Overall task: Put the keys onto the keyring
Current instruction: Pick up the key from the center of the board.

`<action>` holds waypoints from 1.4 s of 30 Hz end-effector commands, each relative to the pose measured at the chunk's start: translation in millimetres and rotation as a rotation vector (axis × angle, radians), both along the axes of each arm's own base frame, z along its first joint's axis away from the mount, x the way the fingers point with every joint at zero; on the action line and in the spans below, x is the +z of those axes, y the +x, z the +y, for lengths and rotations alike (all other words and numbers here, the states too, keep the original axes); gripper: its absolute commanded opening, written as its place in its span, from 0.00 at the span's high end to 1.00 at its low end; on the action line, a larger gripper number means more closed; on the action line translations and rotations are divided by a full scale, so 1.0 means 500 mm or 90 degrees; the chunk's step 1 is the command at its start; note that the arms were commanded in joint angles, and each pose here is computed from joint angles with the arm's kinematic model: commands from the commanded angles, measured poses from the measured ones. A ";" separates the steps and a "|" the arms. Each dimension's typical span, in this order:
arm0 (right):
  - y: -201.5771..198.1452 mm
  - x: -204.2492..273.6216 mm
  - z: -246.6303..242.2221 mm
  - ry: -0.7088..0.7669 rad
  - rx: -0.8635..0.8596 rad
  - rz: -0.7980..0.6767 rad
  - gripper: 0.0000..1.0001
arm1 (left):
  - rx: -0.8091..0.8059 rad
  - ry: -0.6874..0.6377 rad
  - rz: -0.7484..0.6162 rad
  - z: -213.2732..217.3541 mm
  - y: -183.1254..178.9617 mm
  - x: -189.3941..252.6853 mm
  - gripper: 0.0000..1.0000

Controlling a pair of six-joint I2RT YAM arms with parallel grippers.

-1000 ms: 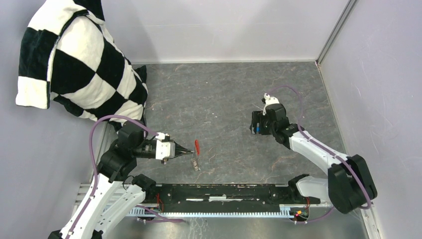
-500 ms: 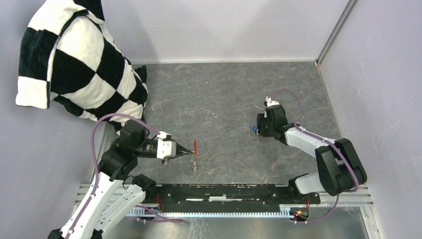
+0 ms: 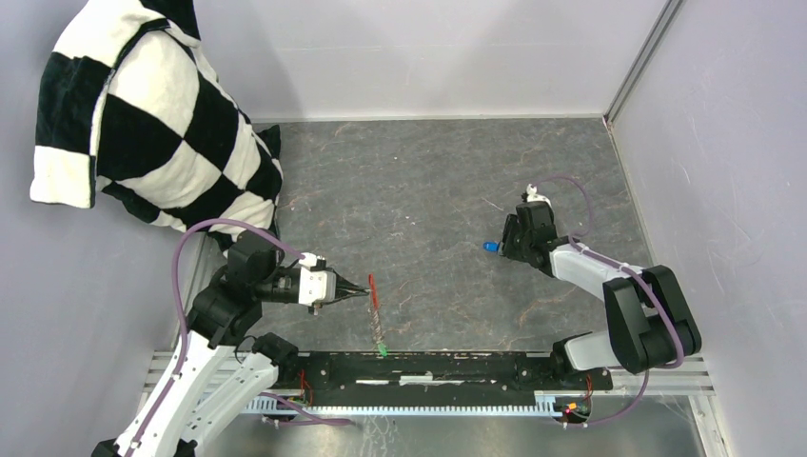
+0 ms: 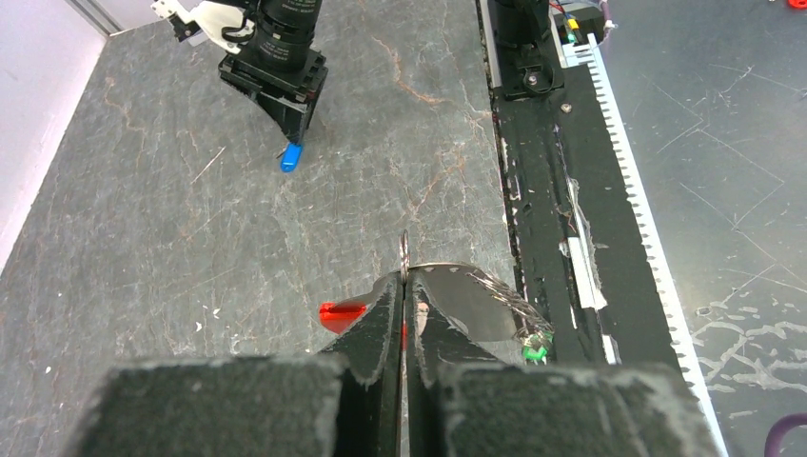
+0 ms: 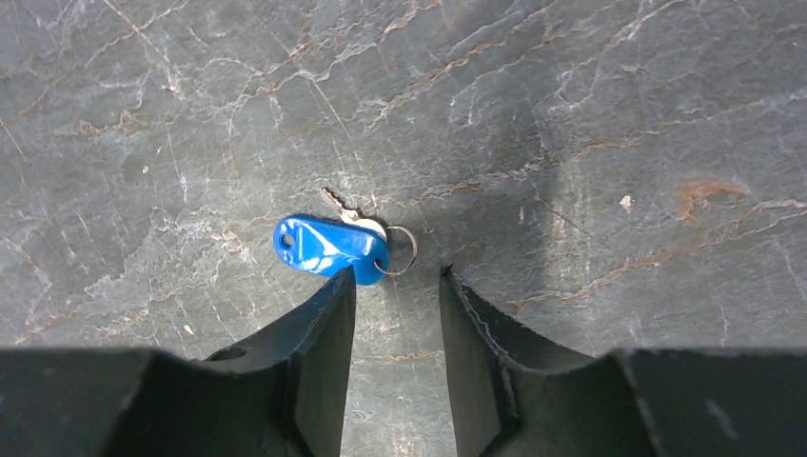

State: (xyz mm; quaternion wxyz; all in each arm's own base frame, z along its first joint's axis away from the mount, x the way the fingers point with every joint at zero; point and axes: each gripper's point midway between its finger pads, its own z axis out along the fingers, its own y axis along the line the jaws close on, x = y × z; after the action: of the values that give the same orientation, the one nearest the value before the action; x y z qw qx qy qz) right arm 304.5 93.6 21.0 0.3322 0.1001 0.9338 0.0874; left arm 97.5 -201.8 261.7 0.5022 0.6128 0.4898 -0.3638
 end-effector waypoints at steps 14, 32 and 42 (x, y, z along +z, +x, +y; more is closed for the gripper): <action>0.033 -0.009 0.009 0.105 -0.089 -0.020 0.82 | -0.016 -0.015 -0.028 -0.002 -0.007 0.018 0.98; -0.062 0.220 0.208 0.020 0.553 -0.361 1.00 | 0.018 -0.026 0.051 -0.027 0.038 -0.010 0.98; -0.184 0.384 0.307 -0.052 0.792 -0.600 1.00 | -0.035 -0.030 0.107 -0.060 0.056 -0.011 0.98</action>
State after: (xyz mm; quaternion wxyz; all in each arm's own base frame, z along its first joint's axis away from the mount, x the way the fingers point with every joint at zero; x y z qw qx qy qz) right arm 227.1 234.5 190.1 0.5692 -0.4260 0.6478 0.2735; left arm 127.9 -222.8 231.5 0.4501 0.5780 0.5423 -0.4114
